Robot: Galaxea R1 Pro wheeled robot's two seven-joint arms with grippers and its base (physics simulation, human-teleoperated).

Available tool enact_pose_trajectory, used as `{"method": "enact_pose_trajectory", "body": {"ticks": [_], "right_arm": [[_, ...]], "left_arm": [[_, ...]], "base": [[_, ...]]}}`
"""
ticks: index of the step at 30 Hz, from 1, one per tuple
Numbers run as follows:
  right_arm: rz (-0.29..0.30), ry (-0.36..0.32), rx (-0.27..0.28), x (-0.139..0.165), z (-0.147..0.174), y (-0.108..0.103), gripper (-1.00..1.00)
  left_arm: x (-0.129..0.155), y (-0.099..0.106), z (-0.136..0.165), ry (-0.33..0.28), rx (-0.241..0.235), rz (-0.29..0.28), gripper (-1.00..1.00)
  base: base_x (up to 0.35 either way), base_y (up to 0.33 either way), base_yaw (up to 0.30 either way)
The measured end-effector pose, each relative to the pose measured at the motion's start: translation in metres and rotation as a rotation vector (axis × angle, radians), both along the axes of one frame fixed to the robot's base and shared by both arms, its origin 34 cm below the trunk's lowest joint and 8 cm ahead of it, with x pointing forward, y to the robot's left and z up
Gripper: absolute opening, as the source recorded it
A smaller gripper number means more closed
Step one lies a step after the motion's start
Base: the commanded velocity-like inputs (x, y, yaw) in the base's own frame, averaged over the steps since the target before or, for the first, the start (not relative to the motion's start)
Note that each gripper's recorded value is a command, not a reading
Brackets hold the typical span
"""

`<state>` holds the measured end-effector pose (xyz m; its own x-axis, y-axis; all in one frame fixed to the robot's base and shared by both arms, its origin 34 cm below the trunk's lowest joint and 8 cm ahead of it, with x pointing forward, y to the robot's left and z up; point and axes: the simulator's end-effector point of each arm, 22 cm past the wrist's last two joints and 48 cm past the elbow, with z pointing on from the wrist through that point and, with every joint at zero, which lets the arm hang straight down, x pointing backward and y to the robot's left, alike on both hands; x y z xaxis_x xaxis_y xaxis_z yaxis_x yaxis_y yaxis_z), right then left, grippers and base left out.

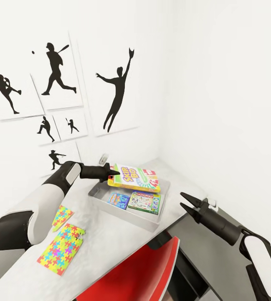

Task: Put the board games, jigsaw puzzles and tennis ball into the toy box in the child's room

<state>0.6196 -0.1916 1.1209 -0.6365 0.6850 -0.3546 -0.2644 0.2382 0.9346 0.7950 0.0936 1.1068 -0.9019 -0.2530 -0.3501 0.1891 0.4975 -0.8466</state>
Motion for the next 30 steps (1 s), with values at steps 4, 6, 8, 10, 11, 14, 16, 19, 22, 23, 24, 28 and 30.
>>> {"method": "enact_pose_trajectory", "body": {"ticks": [4,6,8,10,11,14,16,19,22,23,24,28,30], "right_arm": [[0.001,0.001,0.001,-0.002,-0.001,0.000,1.00],[0.001,0.001,0.001,-0.002,-0.001,0.000,1.00],[0.001,0.002,0.001,-0.002,-0.001,0.000,1.00],[0.001,0.001,0.001,-0.002,-0.001,0.000,1.00],[0.001,0.002,0.001,-0.002,-0.001,0.000,1.00],[0.001,0.001,0.001,-0.002,-0.001,0.000,1.00],[0.001,0.000,0.001,-0.002,-0.001,0.000,1.00],[0.002,0.000,0.001,-0.003,0.000,0.000,1.00],[0.003,0.000,0.001,-0.003,0.000,0.000,1.00],[0.003,-0.001,0.002,-0.003,0.000,0.001,1.00],[0.004,-0.001,0.002,-0.003,0.000,0.001,1.00],[0.018,-0.001,0.011,-0.004,0.000,0.005,1.00],[0.019,0.000,0.012,-0.004,0.000,0.005,1.00]], "left_arm": [[0.001,0.003,-0.004,-0.008,0.004,0.008,-1.00],[0.001,0.004,-0.008,-0.003,0.007,0.010,-1.00],[0.000,0.003,-0.013,-0.002,0.014,0.012,-1.00],[0.001,0.003,-0.015,-0.008,0.016,0.017,-1.00],[0.002,0.003,-0.017,-0.012,0.024,0.019,-1.00],[0.001,0.005,-0.030,-0.023,0.067,0.014,-1.00],[0.000,0.004,-0.033,-0.024,0.076,0.012,-1.00],[0.000,0.004,-0.034,-0.026,0.081,0.010,-1.00],[-0.001,0.003,-0.033,-0.028,0.076,0.007,-1.00],[-0.001,0.003,-0.033,-0.028,0.073,0.006,-1.00],[-0.001,0.002,-0.033,-0.029,0.072,0.006,-1.00],[-0.001,0.002,-0.034,-0.028,0.070,0.004,-1.00],[-0.001,0.002,-0.035,-0.026,0.070,0.004,-1.00]], "base": [[0.000,0.000,0.000],[0.000,0.000,0.000],[0.000,0.000,0.000],[0.000,0.000,0.000],[0.000,0.000,0.000],[0.000,0.000,0.000],[0.000,0.000,0.000],[0.000,0.000,0.000],[0.000,0.000,0.000],[0.000,0.000,0.000],[0.000,0.000,0.000],[0.000,0.000,0.011],[0.000,0.000,0.045]]}}
